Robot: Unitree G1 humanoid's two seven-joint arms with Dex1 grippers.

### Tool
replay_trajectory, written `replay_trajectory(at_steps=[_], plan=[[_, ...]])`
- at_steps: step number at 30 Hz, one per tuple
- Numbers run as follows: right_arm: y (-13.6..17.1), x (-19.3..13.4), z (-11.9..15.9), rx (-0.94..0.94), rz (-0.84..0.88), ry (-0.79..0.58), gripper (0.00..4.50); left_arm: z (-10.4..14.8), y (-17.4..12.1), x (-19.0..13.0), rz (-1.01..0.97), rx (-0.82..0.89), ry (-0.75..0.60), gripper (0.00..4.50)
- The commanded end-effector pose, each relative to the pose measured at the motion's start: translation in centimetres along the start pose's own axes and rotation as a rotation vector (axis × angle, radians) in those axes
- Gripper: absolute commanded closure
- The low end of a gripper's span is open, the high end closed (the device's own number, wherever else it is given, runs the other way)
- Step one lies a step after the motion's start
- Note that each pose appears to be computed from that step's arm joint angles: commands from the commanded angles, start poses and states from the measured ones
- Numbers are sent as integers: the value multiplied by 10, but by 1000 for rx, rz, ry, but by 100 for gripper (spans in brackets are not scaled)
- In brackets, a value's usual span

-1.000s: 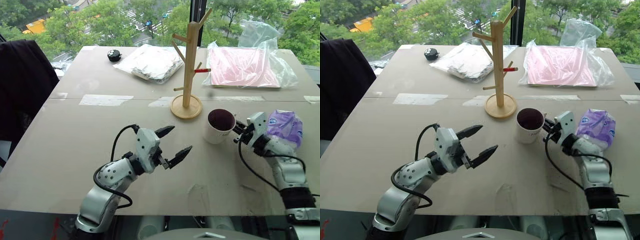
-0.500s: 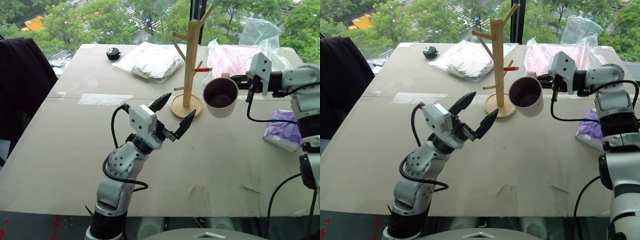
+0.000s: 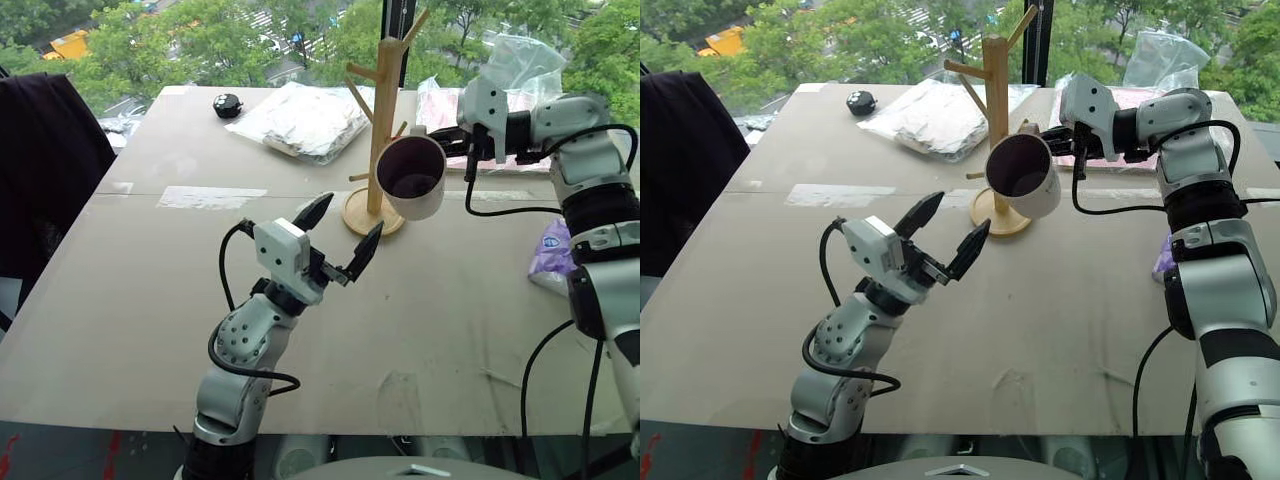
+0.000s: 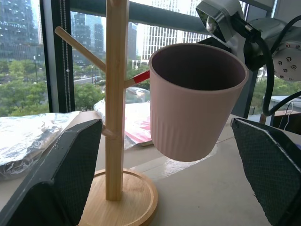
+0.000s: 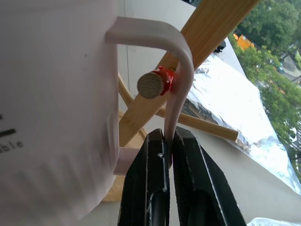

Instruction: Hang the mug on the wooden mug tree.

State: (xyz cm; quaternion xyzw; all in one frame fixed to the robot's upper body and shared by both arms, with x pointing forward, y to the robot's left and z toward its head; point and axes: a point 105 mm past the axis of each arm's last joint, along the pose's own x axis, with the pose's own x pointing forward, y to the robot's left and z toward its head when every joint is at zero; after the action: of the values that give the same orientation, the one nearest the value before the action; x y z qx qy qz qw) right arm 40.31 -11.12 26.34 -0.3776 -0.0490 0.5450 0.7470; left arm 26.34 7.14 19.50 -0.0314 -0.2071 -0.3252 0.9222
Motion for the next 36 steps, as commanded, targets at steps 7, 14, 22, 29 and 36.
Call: replay_trajectory(at_steps=[7, 14, 22, 29, 36], plan=[[-27, -8, 26, -92, -137, 10, 259, 8, -1, 4, -20, 2, -47, 0], [-31, -30, 13, -17, -201, 22, 125, 8, -3, 2, -25, 2, -40, 0], [56, -53, -46, 279, -140, 33, 125, -40, 13, -44, -3, 28, 219, 0], [144, -32, -58, 606, -238, -95, 33, -70, 21, -87, 8, -33, 359, 0], [182, -35, -81, 648, -466, -67, 4, -91, 20, -108, 66, -136, 455, 0]])
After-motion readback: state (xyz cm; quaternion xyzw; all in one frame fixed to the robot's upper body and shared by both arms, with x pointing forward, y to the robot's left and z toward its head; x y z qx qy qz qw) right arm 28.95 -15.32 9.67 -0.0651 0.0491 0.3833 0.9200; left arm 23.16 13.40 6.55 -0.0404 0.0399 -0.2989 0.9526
